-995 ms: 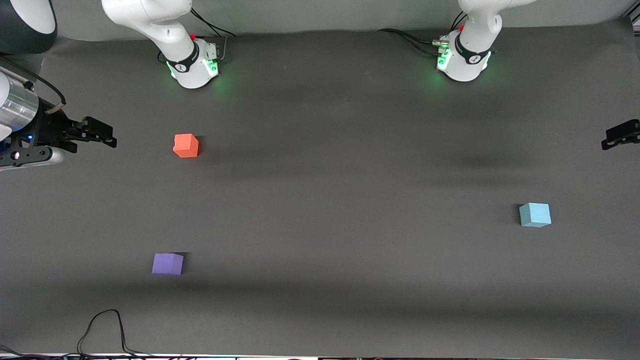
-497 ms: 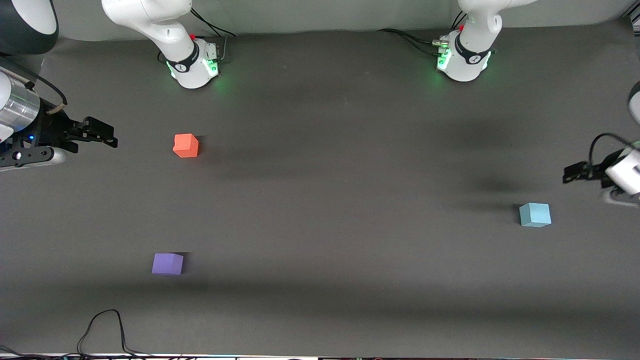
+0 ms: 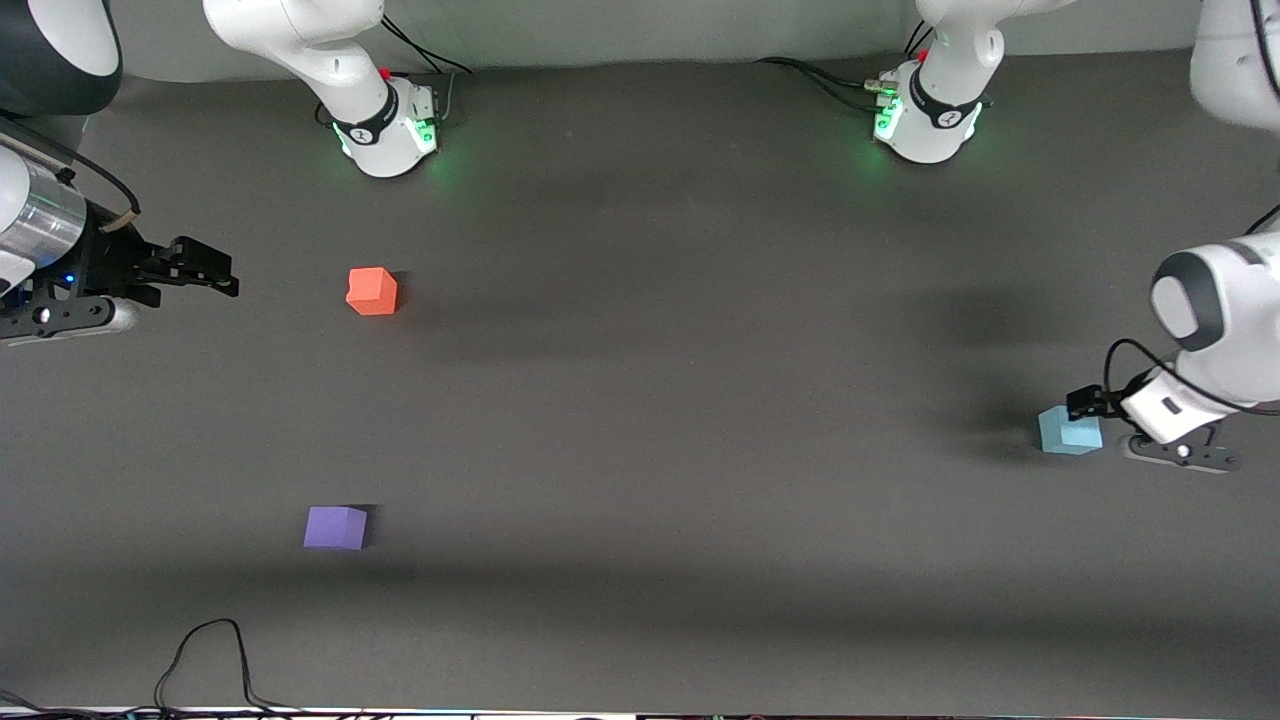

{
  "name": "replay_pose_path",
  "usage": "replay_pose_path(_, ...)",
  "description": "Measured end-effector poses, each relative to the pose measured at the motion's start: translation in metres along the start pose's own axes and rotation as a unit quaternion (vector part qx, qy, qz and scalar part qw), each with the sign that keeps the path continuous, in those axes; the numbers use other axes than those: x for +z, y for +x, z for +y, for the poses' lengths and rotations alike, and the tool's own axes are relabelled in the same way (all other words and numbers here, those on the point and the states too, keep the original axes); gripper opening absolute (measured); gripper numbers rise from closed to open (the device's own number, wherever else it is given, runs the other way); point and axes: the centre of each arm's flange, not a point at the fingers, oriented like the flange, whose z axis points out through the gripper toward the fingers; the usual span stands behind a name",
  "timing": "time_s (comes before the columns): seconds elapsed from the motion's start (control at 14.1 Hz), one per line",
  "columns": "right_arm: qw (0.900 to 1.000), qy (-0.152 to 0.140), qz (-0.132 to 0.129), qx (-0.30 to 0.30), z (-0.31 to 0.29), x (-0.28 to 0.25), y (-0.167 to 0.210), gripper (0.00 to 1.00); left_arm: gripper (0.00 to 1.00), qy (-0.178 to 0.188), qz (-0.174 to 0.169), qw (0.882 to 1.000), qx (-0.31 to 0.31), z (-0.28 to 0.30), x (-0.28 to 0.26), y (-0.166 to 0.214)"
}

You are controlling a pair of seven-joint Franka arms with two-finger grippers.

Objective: Place blue block between orange and purple blocks
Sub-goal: 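Close the left gripper on the light blue cube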

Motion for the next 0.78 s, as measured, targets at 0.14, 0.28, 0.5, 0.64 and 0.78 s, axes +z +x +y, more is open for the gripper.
replay_pose_path(0.14, 1.000, 0.000, -0.002, 0.000, 0.000, 0.002, 0.001, 1.00, 1.00, 0.001, 0.003, 1.000, 0.002, 0.003, 0.031, -0.003)
replay_pose_path(0.28, 1.000, -0.001, -0.005, 0.000, 0.000, 0.007, 0.004, 1.00, 1.00, 0.001, 0.000, 1.000, 0.003, 0.004, 0.048, -0.005)
replay_pose_path(0.5, 1.000, -0.001, -0.008, 0.000, -0.001, 0.011, 0.007, 1.00, 1.00, -0.002, -0.005, 1.000, 0.003, 0.005, 0.056, -0.006)
replay_pose_path(0.64, 1.000, -0.001, -0.008, 0.000, -0.001, 0.011, 0.007, 1.00, 0.95, -0.001, -0.005, 1.000, 0.003, 0.005, 0.055, -0.006)
replay_pose_path(0.78, 1.000, -0.001, -0.008, 0.000, -0.001, 0.012, 0.007, 1.00, 0.74, -0.002, -0.005, 1.000, 0.003, 0.005, 0.055, -0.006)
